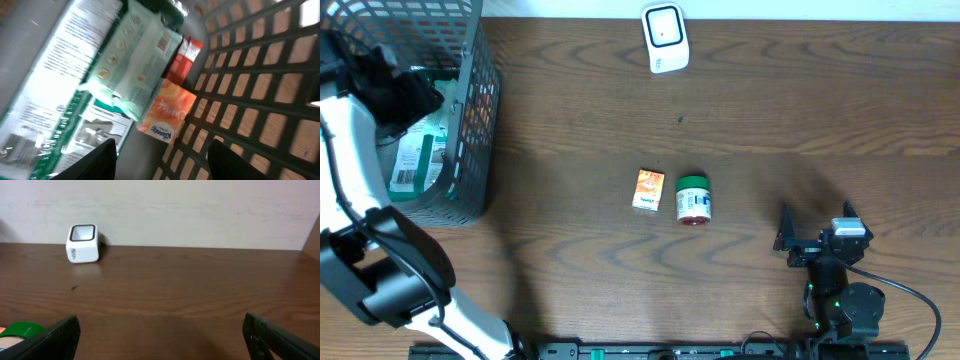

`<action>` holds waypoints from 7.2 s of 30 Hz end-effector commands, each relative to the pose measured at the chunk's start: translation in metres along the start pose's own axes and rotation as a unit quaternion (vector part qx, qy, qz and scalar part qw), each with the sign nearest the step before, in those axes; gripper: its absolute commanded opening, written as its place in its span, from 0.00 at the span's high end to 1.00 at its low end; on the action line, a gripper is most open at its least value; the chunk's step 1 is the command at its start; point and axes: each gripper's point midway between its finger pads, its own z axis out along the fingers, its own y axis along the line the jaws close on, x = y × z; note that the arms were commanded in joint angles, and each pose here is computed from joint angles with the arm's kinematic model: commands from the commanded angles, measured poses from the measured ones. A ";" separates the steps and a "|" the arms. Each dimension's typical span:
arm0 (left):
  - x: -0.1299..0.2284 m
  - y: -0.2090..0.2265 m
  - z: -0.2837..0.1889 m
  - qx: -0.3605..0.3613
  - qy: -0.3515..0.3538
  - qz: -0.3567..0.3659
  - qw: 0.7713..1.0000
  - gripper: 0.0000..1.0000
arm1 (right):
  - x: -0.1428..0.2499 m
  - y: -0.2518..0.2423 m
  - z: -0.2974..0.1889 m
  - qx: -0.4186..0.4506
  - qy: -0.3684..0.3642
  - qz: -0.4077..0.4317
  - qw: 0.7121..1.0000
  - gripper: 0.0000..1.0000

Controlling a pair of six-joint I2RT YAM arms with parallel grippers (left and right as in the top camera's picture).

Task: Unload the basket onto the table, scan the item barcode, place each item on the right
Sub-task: 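Grasp the second orange tissue pack with the left gripper, then lift the tissue pack out and carry it toward the scanner, then place the second tissue pack on the table left of the first, then move the left gripper back into the basket toward the green tissue bag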

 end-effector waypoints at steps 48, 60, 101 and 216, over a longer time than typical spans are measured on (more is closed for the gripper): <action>0.007 -0.055 -0.144 0.032 -0.129 -0.057 0.989 0.69 | 0.000 0.002 0.000 -0.004 0.000 0.003 1.000 0.01; 0.121 -0.158 -0.139 0.246 0.083 0.058 0.964 0.69 | 0.000 0.002 0.000 -0.004 0.000 0.003 1.000 0.01; 0.305 -0.167 0.046 0.216 0.246 -0.012 0.945 0.69 | 0.000 0.002 0.000 -0.004 0.000 0.003 1.000 0.01; 0.008 0.027 0.053 -0.221 0.070 0.138 0.963 0.08 | 0.000 0.002 0.000 -0.004 0.000 0.003 1.000 0.01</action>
